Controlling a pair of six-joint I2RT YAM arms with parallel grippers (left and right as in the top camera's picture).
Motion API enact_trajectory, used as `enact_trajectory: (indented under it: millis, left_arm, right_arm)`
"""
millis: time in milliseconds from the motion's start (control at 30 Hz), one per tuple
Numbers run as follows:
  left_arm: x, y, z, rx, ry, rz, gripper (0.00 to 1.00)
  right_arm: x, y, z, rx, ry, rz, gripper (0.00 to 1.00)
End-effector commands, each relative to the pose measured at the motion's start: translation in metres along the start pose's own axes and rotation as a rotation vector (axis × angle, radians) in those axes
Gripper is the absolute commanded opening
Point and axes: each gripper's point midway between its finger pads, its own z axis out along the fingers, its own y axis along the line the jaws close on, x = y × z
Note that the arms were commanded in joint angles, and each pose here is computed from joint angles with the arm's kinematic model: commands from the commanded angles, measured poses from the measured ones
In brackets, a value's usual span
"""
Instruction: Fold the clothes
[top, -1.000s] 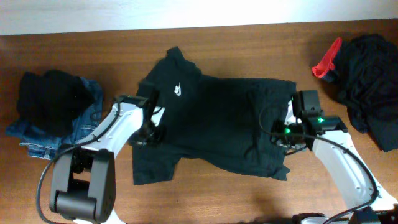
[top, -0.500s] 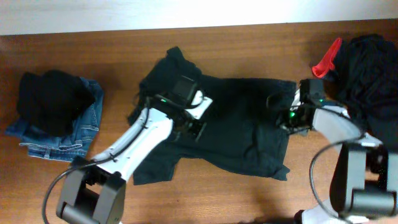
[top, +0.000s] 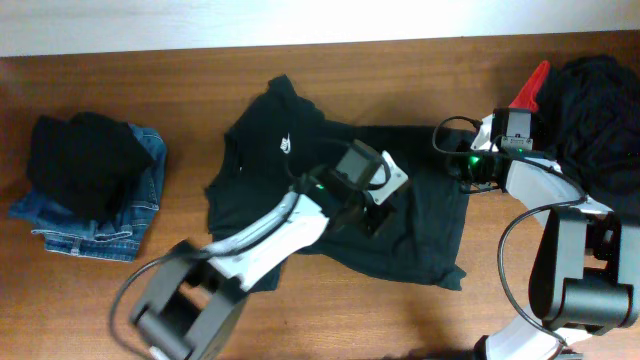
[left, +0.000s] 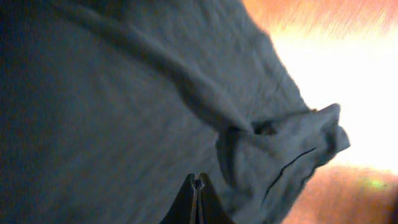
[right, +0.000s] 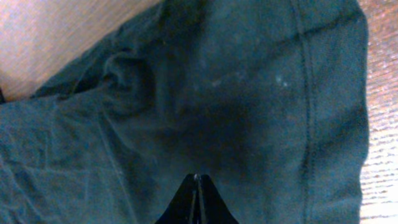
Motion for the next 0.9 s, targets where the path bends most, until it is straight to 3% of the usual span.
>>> enact_trajectory:
  millis: [0,433,867]
  left_arm:
    - [0.018,-0.006,0.029,0.090,0.055,-0.029,0.00]
    - [0.023,-0.003,0.036,0.080,0.074,-0.187,0.00]
    - [0.038,0.018,0.048,0.045,0.112,-0.327,0.00]
  right_arm:
    - [-0.006,0.008,0.002,-0.032,-0.007,0.005,0.04]
    - [-0.006,0.034,0.014,-0.075,-0.031,-0.036,0.04]
    - [0.014,0.015,0.064,-0.025,0.027,0.053,0.04]
